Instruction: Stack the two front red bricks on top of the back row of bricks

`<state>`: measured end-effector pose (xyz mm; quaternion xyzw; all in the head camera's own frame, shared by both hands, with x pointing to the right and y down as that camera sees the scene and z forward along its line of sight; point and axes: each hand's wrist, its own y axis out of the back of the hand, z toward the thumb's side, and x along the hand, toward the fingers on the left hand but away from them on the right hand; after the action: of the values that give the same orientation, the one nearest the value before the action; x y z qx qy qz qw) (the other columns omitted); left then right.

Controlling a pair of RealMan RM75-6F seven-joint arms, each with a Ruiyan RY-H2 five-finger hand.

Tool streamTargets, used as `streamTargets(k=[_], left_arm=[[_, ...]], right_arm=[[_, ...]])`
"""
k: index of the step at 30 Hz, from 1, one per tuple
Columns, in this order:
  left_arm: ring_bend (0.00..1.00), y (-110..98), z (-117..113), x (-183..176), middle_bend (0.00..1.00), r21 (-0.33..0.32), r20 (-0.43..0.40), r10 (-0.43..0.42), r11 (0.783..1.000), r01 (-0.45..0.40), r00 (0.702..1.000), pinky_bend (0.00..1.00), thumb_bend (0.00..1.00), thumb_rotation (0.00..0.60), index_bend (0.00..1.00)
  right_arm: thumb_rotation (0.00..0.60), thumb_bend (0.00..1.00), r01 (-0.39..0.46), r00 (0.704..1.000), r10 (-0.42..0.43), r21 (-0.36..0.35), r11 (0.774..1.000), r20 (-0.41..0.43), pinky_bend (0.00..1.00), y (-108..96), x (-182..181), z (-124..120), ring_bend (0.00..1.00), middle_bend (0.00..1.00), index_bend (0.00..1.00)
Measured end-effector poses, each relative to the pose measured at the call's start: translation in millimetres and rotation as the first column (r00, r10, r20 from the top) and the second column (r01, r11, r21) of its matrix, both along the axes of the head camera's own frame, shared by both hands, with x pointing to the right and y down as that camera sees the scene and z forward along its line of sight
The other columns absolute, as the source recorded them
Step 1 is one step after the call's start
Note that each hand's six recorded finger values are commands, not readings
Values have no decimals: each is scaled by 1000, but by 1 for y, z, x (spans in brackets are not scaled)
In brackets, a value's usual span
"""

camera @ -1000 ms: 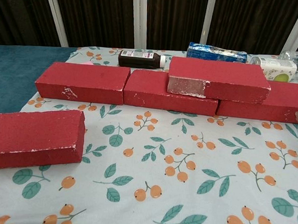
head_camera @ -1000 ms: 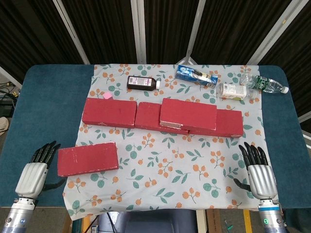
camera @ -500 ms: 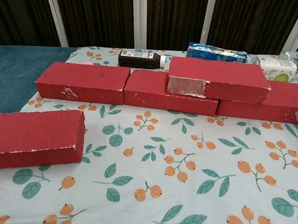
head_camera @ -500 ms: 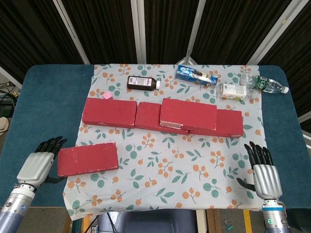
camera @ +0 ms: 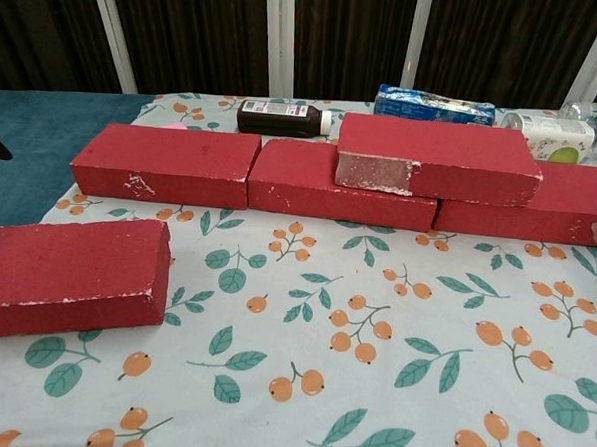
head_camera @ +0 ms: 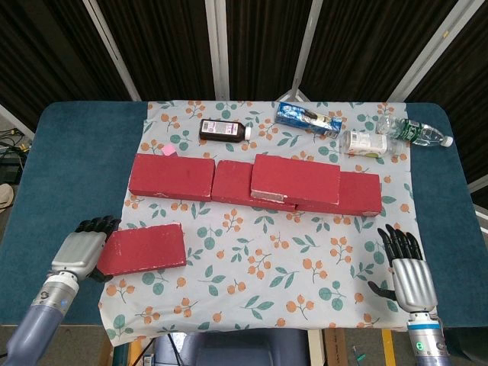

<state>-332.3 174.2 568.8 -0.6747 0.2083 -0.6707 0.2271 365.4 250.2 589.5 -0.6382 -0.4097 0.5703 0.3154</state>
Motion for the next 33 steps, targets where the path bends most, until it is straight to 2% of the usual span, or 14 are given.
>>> streamTargets(k=[8,20,33], left_arm=[[0,4,20,9,0,-12,-12,-19,1000,19,1000,17,0,600,0],[0,6,44,22,0,-12,27,10,1000,-10,1000,17,0,600,0],[0,11,56,27,0,-27,52,22,999,-21,998,17,0,600,0]], right_arm=[[600,153,-12,1000,12,-27,1000,28,0,0,1,5,0,0,0],[600,153,-19,999,20,-28,999,26,0,-1,3,4,0,0,0],[600,153,-22,999,23,-28,999,29,0,-2,5,3,0,0,0]])
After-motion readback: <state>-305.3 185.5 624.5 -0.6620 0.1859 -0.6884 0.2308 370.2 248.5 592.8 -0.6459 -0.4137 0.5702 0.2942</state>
